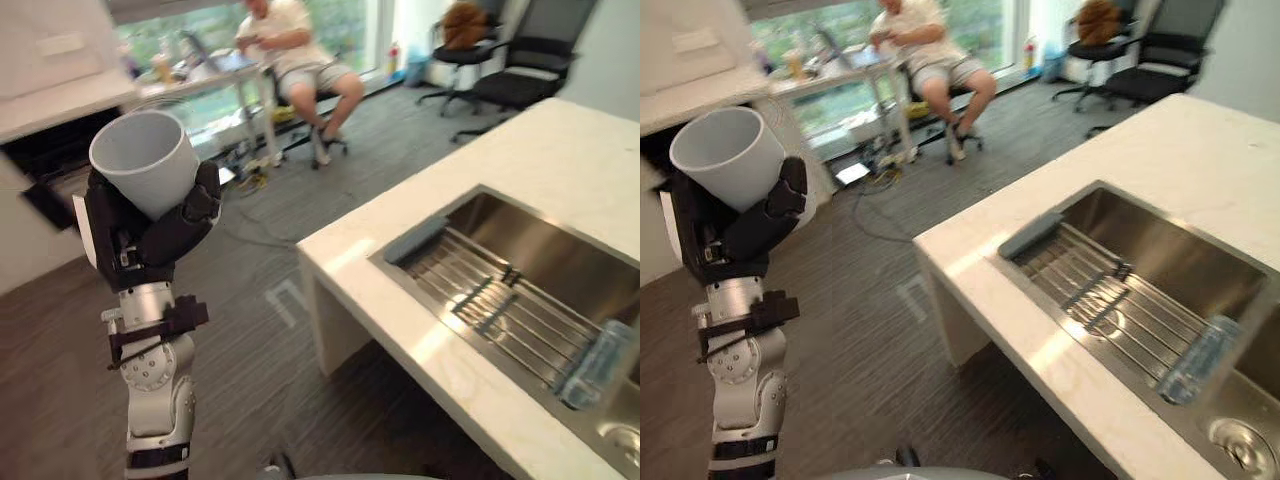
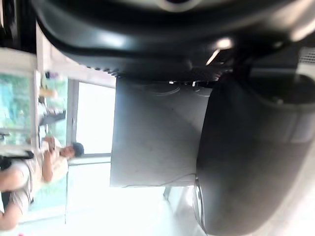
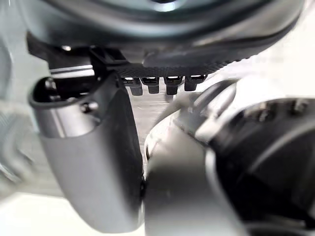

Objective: Walk over to the sink, pick up the cup, carry it to the dishwasher, place the cup inside the dishwasher, then close the dishwasher door

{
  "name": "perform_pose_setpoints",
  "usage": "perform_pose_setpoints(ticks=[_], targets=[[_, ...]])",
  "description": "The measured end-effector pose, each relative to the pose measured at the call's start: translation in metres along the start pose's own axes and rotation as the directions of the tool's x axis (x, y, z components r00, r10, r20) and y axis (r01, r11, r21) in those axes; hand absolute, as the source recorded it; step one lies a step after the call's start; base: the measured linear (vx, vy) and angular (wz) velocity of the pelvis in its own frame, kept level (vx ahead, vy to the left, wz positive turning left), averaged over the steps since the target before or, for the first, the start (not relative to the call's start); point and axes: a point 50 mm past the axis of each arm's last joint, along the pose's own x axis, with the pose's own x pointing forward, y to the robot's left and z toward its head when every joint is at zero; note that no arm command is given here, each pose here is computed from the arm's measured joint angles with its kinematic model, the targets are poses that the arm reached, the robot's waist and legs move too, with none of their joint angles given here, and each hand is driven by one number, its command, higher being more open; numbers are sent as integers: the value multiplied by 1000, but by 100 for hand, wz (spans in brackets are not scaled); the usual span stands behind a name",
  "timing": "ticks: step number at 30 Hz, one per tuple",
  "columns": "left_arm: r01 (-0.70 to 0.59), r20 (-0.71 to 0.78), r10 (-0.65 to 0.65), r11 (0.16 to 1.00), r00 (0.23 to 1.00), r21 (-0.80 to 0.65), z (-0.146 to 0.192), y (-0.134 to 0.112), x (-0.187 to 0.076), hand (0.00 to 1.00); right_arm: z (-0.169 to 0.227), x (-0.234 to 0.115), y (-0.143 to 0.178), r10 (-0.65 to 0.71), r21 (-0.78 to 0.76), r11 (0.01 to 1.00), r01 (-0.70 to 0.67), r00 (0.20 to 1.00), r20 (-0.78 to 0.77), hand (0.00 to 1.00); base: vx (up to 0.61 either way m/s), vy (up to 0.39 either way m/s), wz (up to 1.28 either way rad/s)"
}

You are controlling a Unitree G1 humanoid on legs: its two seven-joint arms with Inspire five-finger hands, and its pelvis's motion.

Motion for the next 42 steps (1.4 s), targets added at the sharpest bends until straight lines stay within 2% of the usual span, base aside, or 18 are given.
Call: perform_pose_setpoints(ticks=[1,6,11,14,16,18,21,24,27,31,36,42], targets=[[-4,-13,4,1000,1000,-11,-1,1,0,0,3,1,8,22,-46,999,-22,1000,-1,100,-1,114,84],[63,-145,-67,997,987,-33,-16,-8,-10,0,2,2,11,30,-79,996,-32,999,-17,100,-49,33,99],[224,-271,-256,964,928,-142,-29,-39,-34,0,-2,1,10,70,-146,987,-73,997,-28,100,-99,-93,148],[285,-253,-326,940,911,-185,-24,-52,-37,0,-3,0,6,74,-155,985,-76,997,-19,100,-4,-115,155],[348,-241,-395,912,886,-217,-24,-63,-35,0,-3,0,6,83,-154,984,-84,996,-12,100,-4,-109,171],[465,-212,-517,849,829,-253,-27,-82,-31,0,-2,-2,3,81,-197,977,-79,997,4,100,31,-176,207],[554,-241,-612,788,754,-267,-35,-93,-33,0,-4,-3,-4,57,-225,973,-57,998,-6,100,66,-172,204],[557,-275,-616,787,738,-267,-41,-92,-35,0,-5,-2,0,78,-202,976,-78,997,-9,100,16,-195,107],[496,-280,-569,818,773,-291,-43,-85,-30,0,8,1,22,147,-231,963,-139,989,17,100,-83,-54,28],[532,-215,-616,774,758,-343,-32,-100,-33,0,8,3,42,196,-264,945,-192,981,-15,100,-17,-125,-16],[551,-144,-633,747,760,-372,-21,-110,-27,0,4,2,40,197,-234,952,-199,980,-33,100,101,2,-59],[545,-139,-625,752,768,-371,-20,-111,-25,0,-6,1,34,192,-147,969,-197,980,-44,100,42,31,-35]])
